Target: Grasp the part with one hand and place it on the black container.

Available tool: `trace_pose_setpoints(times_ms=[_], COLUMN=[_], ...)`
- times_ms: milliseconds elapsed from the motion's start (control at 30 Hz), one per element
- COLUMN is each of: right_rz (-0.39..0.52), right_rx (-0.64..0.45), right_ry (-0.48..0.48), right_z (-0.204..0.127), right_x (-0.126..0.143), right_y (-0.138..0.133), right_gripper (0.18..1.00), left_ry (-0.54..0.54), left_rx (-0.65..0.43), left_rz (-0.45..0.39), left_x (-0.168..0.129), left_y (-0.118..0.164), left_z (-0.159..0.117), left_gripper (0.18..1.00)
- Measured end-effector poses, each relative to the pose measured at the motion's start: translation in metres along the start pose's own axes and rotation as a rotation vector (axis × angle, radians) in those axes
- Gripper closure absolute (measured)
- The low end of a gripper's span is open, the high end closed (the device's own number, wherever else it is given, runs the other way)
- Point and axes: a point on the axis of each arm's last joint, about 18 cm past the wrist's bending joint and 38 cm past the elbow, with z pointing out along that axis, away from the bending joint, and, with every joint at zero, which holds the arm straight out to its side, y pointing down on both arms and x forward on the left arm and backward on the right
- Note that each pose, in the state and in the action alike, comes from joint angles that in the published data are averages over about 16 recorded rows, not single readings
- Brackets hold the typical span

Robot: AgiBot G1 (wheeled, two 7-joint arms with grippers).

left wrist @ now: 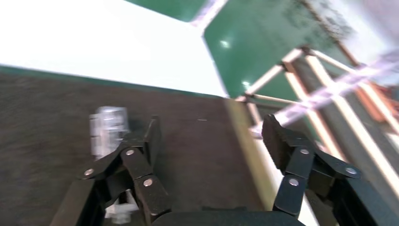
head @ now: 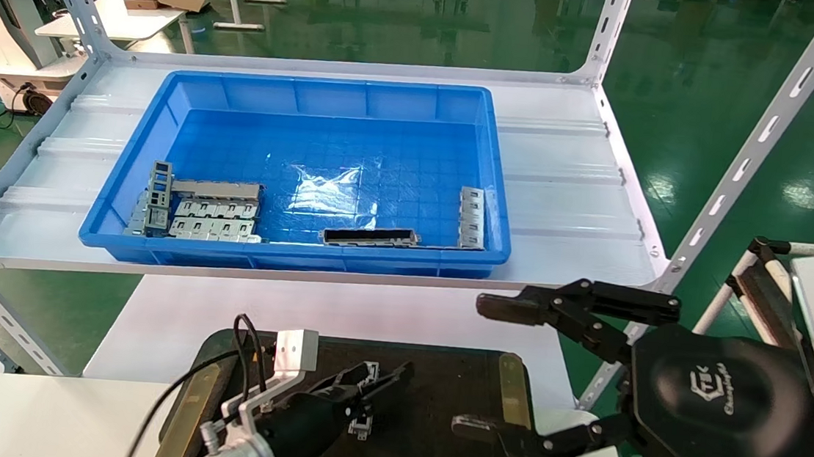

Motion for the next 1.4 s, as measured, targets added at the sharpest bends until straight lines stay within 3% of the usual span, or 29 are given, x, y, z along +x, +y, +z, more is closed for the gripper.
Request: trace_pose_setpoints(times_ms=[333,600,1000,1400], right_rz=[0.0,0.0,0.0,0.0], right_rx=[0.0,0.0,0.0,0.0], right_ry=[0.0,0.0,0.0,0.0], right_z=[0.0,0.0,0.0,0.0], right_x=[0.0,0.0,0.0,0.0], right_y=[0.0,0.0,0.0,0.0], right_gripper=[0.353,0.238,0.18,0.178], left_ry=[0.235,0.413,0.616,0.699], left_rx=[-0.068,-0.061,0.002,0.047], left_rz=[0.131,0.247,0.377,0.431], left_x=[0.024,0.029,0.036,0.043], left_y=[-0.017,-0.038,-0.074,-0.099], left_z=[-0.041,-0.081,-0.142,-0.17], left_gripper=[0.292,0.216,0.184,0.184])
